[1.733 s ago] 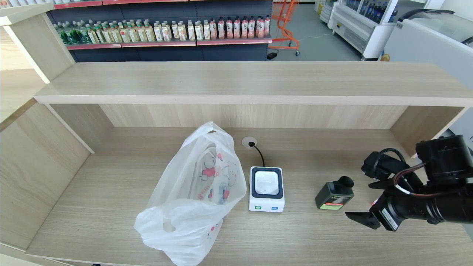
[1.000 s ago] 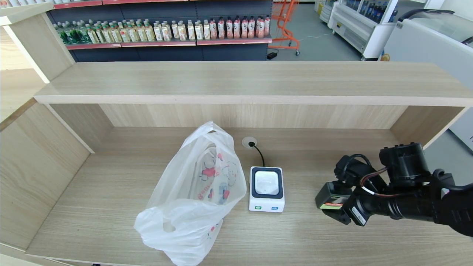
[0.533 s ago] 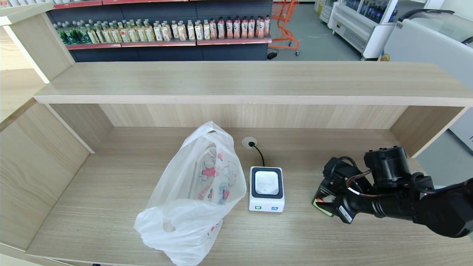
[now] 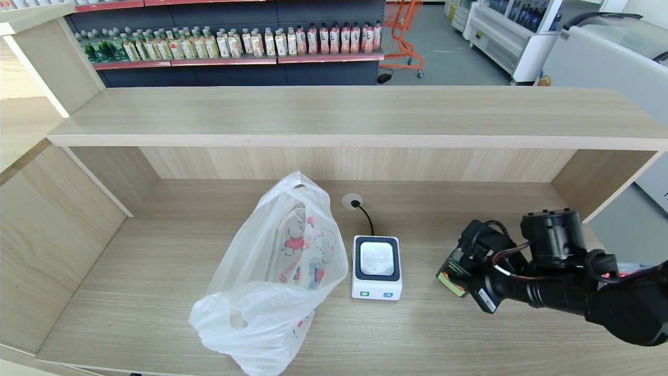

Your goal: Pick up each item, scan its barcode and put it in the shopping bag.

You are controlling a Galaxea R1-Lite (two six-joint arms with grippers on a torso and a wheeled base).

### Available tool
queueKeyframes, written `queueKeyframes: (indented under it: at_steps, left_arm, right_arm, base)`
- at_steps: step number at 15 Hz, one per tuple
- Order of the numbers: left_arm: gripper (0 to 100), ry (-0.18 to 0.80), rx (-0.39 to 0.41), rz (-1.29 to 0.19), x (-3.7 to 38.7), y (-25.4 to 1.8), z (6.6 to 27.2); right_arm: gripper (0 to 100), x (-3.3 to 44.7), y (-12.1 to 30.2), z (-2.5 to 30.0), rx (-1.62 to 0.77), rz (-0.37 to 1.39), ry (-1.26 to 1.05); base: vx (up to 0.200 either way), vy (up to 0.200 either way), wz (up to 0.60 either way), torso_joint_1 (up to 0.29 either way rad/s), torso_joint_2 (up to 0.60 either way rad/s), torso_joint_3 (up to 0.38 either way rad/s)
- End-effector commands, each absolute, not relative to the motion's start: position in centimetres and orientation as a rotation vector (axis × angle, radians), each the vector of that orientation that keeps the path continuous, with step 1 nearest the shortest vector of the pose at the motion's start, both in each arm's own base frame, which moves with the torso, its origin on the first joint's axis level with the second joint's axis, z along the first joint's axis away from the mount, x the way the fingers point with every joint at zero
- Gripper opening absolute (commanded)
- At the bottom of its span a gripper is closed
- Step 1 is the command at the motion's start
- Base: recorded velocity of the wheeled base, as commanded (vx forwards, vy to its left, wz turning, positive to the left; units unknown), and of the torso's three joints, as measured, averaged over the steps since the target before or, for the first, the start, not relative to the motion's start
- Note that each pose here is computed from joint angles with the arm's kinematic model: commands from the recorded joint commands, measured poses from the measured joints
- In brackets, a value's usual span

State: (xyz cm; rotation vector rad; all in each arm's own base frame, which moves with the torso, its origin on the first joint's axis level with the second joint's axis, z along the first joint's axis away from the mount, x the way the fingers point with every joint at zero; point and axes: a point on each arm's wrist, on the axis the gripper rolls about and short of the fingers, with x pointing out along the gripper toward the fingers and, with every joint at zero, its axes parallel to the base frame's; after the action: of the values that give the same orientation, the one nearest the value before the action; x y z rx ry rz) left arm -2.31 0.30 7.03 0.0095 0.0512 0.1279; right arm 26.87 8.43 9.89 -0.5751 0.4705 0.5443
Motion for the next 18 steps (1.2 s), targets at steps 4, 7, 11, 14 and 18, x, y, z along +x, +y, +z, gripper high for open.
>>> queueKeyframes:
  at_steps: [4,7,11,14,18]
  left_arm:
    - [100,0.051,0.009,0.129,-2.3,0.3,7.0]
    - [100,0.051,0.009,0.129,-2.3,0.3,7.0]
    - [100,0.051,0.009,0.129,-2.3,0.3,7.0]
    - [100,0.051,0.009,0.129,-2.3,0.3,7.0]
    - [100,0.051,0.009,0.129,-2.3,0.3,7.0]
  right_arm:
    - [0,20.3,6.0,17.0,-0.642,0.455,0.151]
    - [0,20.3,5.4,18.3,-0.966,0.505,-0.087]
    - [0,20.6,5.8,17.7,-1.466,0.834,-0.59]
    - [0,20.6,7.8,16.1,-1.76,0.929,-0.963]
    - [0,18.9,11.2,15.3,-1.87,0.98,-1.509]
  base:
    - [0.0,0.0,0.0,0.0,0.0,0.0]
    - [0.0,0.0,0.0,0.0,0.0,0.0]
    - [0.0,0.0,0.0,0.0,0.0,0.0]
    - [0.0,0.0,0.0,0.0,0.0,0.0]
    - [0.0,0.0,0.0,0.0,0.0,0.0]
